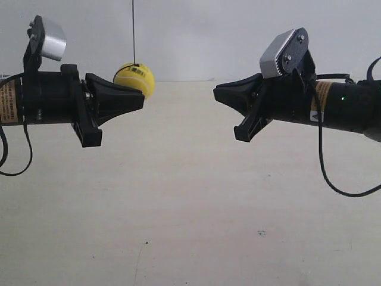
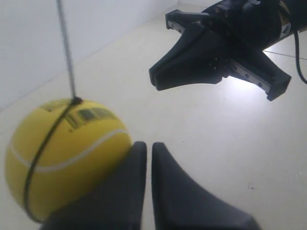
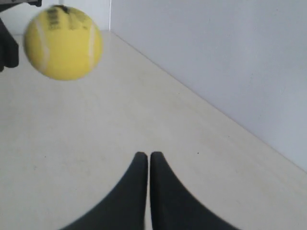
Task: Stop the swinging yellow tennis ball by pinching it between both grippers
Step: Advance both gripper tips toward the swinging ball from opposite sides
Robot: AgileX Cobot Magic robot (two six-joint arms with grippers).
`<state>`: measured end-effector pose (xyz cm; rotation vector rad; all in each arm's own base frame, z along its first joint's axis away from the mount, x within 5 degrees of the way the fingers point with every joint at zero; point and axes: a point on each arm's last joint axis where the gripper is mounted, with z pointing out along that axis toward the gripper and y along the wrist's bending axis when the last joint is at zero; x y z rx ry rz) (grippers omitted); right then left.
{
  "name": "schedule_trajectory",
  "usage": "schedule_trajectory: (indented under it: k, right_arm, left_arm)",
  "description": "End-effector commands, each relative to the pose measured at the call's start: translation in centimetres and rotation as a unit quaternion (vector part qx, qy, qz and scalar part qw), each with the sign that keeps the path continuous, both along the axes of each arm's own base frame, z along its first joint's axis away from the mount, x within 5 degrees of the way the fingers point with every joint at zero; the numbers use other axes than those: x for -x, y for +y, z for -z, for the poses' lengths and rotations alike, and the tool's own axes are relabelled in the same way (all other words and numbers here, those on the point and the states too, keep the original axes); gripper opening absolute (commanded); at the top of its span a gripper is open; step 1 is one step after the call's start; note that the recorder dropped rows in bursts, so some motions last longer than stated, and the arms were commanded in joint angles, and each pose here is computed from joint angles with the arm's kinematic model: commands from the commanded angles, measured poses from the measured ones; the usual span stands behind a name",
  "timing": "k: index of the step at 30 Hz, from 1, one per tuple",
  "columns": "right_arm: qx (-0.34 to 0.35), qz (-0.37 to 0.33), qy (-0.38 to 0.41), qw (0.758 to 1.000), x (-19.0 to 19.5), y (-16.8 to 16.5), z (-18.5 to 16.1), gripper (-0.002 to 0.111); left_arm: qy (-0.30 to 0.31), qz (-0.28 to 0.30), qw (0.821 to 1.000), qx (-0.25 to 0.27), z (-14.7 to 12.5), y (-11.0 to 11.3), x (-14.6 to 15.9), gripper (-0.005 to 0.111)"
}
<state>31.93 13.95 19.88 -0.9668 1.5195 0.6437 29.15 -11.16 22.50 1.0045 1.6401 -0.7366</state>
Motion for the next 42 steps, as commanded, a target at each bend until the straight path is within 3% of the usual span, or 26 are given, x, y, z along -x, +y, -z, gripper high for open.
schedule_trajectory:
  k: [1, 13, 20, 27, 32, 42]
  right_arm:
    - [0.0, -0.005, 0.012, 1.0, -0.7, 0.3, 0.7, 0.0]
    - [-0.012, -0.025, 0.0, 1.0, -1.0, 0.6, 0.2, 0.0]
    - [-0.023, -0.028, -0.005, 0.999, -1.0, 0.7, 0.0, 0.0]
    - [-0.028, -0.035, -0.001, 0.999, -0.9, 0.8, 0.0, 0.0]
    - [-0.033, -0.044, 0.002, 0.999, -0.7, 0.8, -0.1, 0.0]
    - [-0.048, -0.063, -0.001, 0.997, -0.4, 1.0, -0.4, 0.0]
  left_arm:
    - [-0.011, -0.019, 1.0, -0.006, -0.1, 0.1, -0.4, 0.005]
    - [-0.01, -0.009, 1.0, -0.016, 0.1, 0.1, -0.3, 0.005]
    - [-0.021, -0.025, 0.999, 0.004, -0.3, 0.1, -0.6, 0.005]
    - [-0.029, -0.013, 0.999, 0.011, -0.5, 0.0, -0.4, 0.005]
    - [-0.039, 0.049, 0.998, 0.033, -0.9, -0.6, 0.5, 0.005]
    - [-0.036, 0.046, 0.998, 0.028, -0.2, -0.6, 0.2, 0.005]
